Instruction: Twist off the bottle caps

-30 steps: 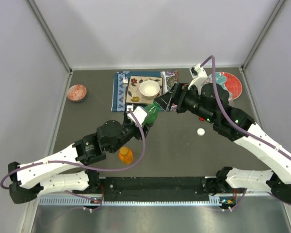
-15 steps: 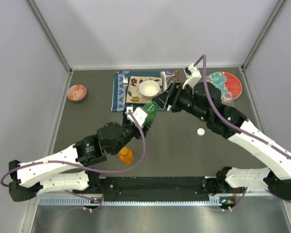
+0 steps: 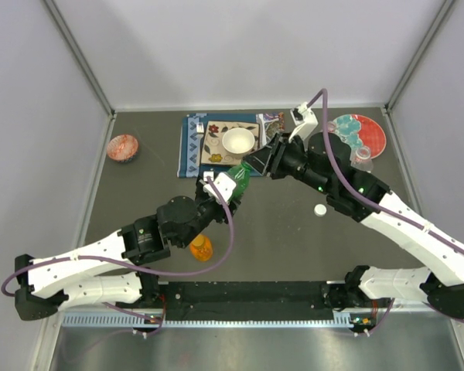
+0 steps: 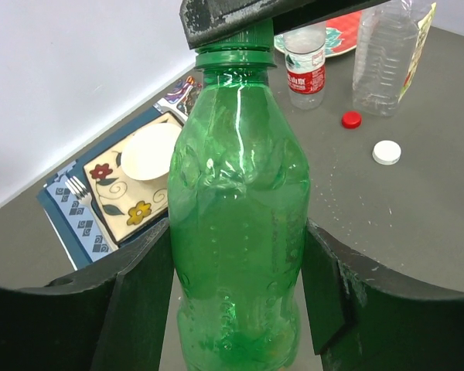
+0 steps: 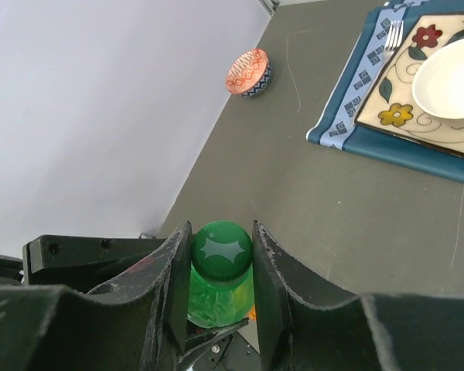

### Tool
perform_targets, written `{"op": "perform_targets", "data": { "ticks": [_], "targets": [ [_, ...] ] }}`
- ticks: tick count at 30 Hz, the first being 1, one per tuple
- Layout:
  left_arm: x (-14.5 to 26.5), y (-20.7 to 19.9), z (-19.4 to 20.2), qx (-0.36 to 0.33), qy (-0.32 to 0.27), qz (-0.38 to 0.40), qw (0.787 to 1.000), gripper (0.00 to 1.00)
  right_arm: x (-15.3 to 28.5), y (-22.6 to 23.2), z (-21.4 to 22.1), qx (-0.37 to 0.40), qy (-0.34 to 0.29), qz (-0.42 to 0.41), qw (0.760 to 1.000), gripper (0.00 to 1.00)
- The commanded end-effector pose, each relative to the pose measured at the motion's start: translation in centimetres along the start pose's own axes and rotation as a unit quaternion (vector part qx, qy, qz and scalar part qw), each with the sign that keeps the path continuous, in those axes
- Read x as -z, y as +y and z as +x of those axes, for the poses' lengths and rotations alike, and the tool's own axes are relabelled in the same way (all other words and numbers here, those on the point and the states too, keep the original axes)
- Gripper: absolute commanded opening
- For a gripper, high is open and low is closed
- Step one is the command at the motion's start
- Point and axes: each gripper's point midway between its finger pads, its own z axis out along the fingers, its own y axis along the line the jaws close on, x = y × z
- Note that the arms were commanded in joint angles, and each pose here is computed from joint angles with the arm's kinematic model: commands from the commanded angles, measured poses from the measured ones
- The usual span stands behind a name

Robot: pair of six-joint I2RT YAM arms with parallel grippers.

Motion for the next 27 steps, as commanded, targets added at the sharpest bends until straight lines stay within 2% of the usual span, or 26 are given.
{"op": "perform_targets", "data": {
  "ticks": [1,3,5,7,8,11,12,14,15,17,18,21,22,25,27],
  "targets": [
    [0.0,0.0,-2.5,0.022,-0.044,-0.002,0.999,0.25,0.4,0.6,0.7,0.006,0.011,-0.022,1.0,0.15],
    [0.1,-0.2,-2.8,0.03,-0.051,0.01,0.998,0.24,0.6,0.9,0.9,0.019,0.017,-0.032,0.999,0.01],
    [0.6,-1.2,-3.6,0.043,-0.065,0.045,0.996,0.24,0.8,1.0,0.7,0.034,0.015,-0.038,0.999,0.0],
    [1.1,-2.3,-4.2,0.05,-0.074,0.083,0.993,0.24,1.4,2.4,0.9,0.082,0.034,-0.078,0.993,0.0],
    [1.9,-3.6,-4.8,0.051,-0.083,0.135,0.986,0.24,1.7,2.1,1.4,0.098,0.05,-0.075,0.991,0.0],
    [3.3,-4.3,-6.2,0.076,-0.104,0.192,0.973,0.24,3.1,3.0,1.5,0.16,0.063,-0.112,0.979,0.0],
    [4.5,-5.9,-6.8,0.085,-0.112,0.253,0.957,0.24,3.5,3.2,1.6,0.186,0.066,-0.129,0.972,0.0],
    [5.3,-5.3,-7.6,0.106,-0.125,0.274,0.948,0.23,4.7,4.2,2.1,0.203,0.081,-0.173,0.96,0.0],
    [6.7,-6.5,-8.2,0.12,-0.131,0.331,0.927,0.23,5.1,4.2,2.6,0.216,0.093,-0.185,0.954,0.0],
    [7.1,-5.8,-8.6,0.137,-0.134,0.354,0.915,0.23,6.0,4.8,2.9,0.229,0.106,-0.217,0.943,0.0],
    [8.2,-6.5,-9.0,0.151,-0.136,0.394,0.896,0.23,6.4,5.0,3.0,0.233,0.108,-0.229,0.939,0.0],
    [8.7,-6.5,-9.4,0.174,-0.135,0.428,0.877,0.23,7.7,5.9,3.6,0.252,0.115,-0.273,0.921,0.0],
    [9.2,-7.1,-9.5,0.17,-0.137,0.456,0.863,0.23,8.1,6.0,3.8,0.257,0.117,-0.283,0.917,0.0],
    [9.8,-7.7,-9.7,0.18,-0.131,0.495,0.84,0.23,9.5,6.8,4.5,0.277,0.122,-0.326,0.895,0.0],
    [10.0,-7.8,-9.8,0.189,-0.125,0.51,0.83,0.22,10.8,7.3,4.9,0.294,0.122,-0.36,0.877,0.0]
  ]
}}
